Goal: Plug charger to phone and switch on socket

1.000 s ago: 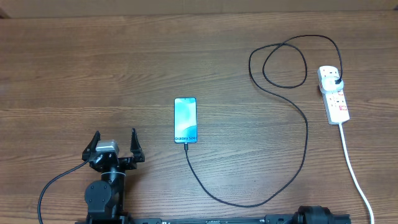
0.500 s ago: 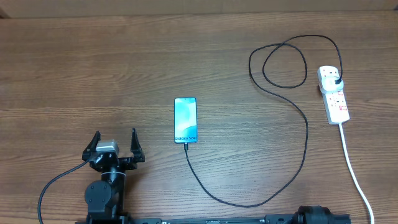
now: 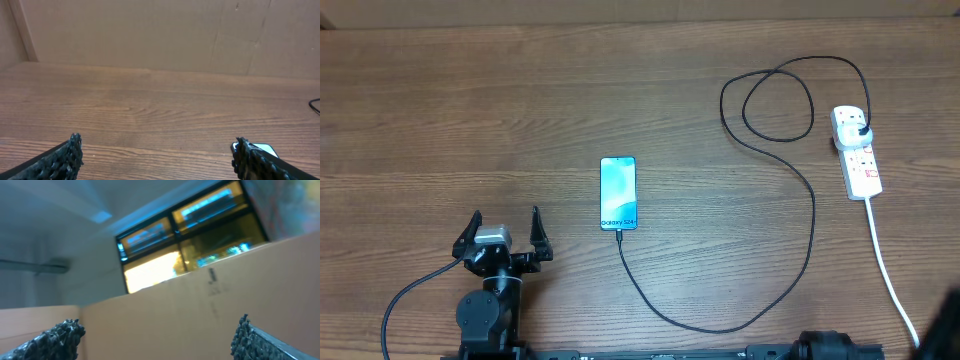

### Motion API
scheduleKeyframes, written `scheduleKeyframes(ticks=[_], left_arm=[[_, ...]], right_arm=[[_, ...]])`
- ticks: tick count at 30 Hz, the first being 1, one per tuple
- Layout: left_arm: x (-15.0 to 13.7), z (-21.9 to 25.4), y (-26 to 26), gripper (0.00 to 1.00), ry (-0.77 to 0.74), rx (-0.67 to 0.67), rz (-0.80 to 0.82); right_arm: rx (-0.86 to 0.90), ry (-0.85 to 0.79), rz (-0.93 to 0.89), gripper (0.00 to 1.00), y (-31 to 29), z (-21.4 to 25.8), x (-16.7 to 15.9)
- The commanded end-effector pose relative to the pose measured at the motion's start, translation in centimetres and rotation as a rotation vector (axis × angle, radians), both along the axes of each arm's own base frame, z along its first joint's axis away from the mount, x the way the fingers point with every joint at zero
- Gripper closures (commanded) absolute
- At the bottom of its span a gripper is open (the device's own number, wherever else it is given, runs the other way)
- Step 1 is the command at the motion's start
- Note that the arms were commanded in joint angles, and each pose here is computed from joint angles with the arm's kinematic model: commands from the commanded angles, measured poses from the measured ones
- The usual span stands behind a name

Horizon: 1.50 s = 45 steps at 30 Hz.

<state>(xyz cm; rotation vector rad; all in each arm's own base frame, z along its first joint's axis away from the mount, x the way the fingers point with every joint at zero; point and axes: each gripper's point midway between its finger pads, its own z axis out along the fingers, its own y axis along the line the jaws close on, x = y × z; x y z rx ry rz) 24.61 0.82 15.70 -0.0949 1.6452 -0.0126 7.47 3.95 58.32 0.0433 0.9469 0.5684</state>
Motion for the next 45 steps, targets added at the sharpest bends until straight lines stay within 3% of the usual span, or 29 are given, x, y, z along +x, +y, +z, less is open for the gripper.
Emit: scheduleKeyframes(ticks=[1,16,22,26,30,40,45], left_arm=[[0.0,0.0,0.1,0.0,-0.003,0.021,0.0],[0.0,0.0,0.1,0.0,-0.003,0.021,0.0],[0.0,0.0,0.1,0.01,-0.003,0.021,0.0],[0.0,0.0,0.1,0.0,-0.003,0.021,0.0],[0.0,0.0,0.1,0.0,-0.003,0.021,0.0],[0.0,0.0,0.1,0.0,-0.003,0.021,0.0],[0.0,0.0,0.1,0.0,-0.003,0.021,0.0]], right_arm=[[0.081,0.018,-0.107,0.0,-2.5,-2.0,3.4],[0.176,0.051,-0.238,0.0,-5.8,-10.0,11.8],[0.161,0.29,-0.256,0.0,-6.0,-15.4,16.1],[0.144,0.536,-0.274,0.0,-6.1,-21.2,18.5],[0.133,0.666,-0.279,0.0,-6.1,-24.4,19.5],[0.12,0.71,-0.248,0.0,-5.5,-25.5,19.7],[0.098,0.883,-0.204,0.0,-4.6,-29.6,19.2]])
